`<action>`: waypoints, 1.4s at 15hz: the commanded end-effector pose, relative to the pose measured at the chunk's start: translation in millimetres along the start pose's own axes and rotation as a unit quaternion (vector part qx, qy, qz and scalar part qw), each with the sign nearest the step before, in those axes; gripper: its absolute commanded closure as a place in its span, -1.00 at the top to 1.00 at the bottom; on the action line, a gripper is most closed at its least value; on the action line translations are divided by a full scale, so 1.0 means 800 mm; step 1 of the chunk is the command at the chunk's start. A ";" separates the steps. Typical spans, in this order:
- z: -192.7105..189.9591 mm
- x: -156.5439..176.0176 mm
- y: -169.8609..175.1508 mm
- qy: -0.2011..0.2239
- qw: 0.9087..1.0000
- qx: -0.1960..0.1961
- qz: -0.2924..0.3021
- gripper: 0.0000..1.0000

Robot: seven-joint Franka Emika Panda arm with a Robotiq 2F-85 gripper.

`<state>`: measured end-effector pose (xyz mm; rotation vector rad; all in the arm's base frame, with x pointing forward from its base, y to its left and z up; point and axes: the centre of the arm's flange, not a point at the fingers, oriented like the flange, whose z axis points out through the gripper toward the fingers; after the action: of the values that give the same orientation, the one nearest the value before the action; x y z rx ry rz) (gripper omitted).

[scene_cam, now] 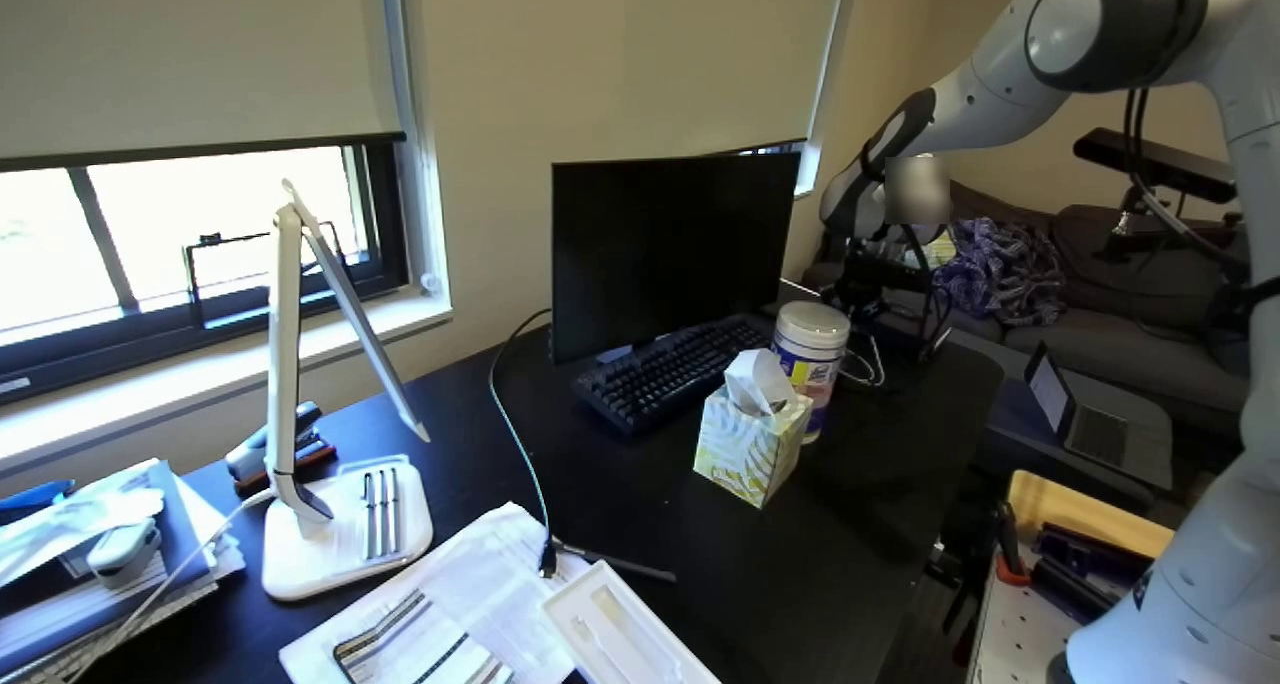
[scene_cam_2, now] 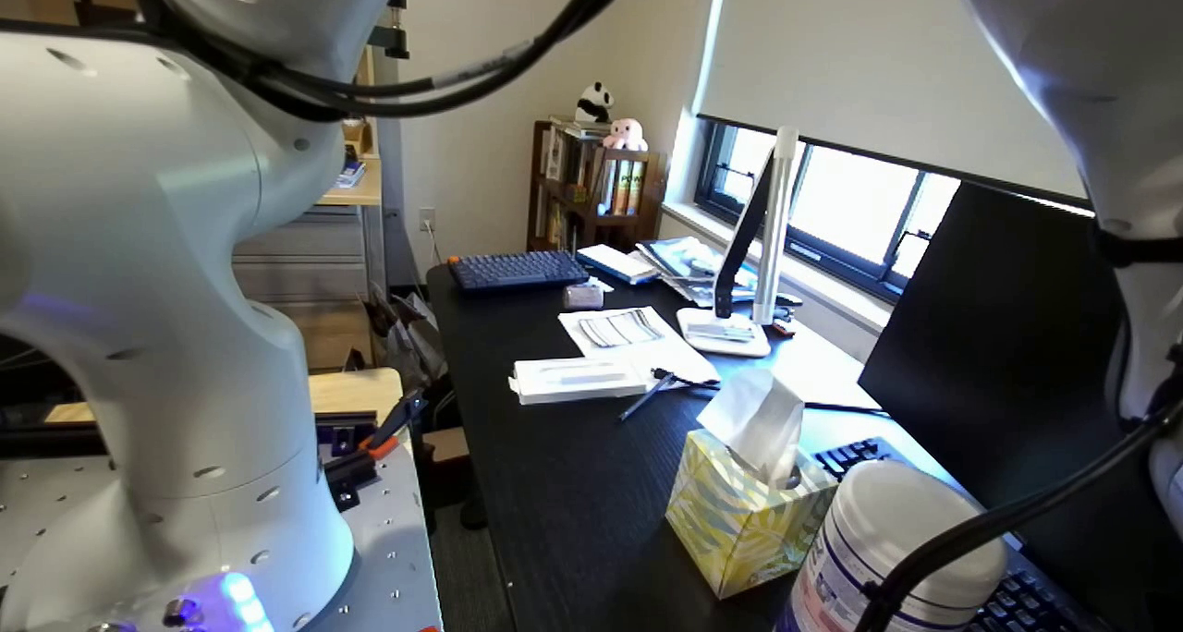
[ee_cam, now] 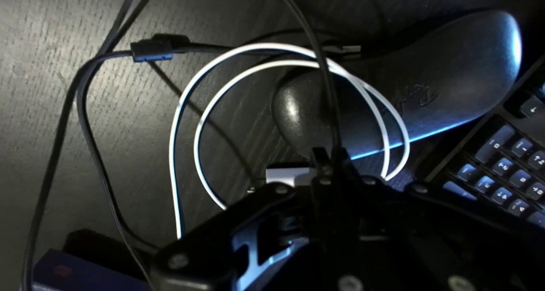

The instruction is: Move the black cable to the left

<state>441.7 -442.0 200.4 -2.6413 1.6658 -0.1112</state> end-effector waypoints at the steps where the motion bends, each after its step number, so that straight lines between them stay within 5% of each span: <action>1: -0.024 -0.007 0.004 -0.007 1.000 0.017 -0.006 -0.98; 5: -0.088 -0.009 0.007 -0.020 0.999 0.036 0.009 -0.98; 13: -0.303 -0.030 0.054 -0.014 0.994 0.109 0.014 -0.98; 21: -0.423 -0.142 0.026 -0.030 0.982 0.165 -0.090 -0.98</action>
<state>369.0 -391.7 510.4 -2.4555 1.4201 -0.2916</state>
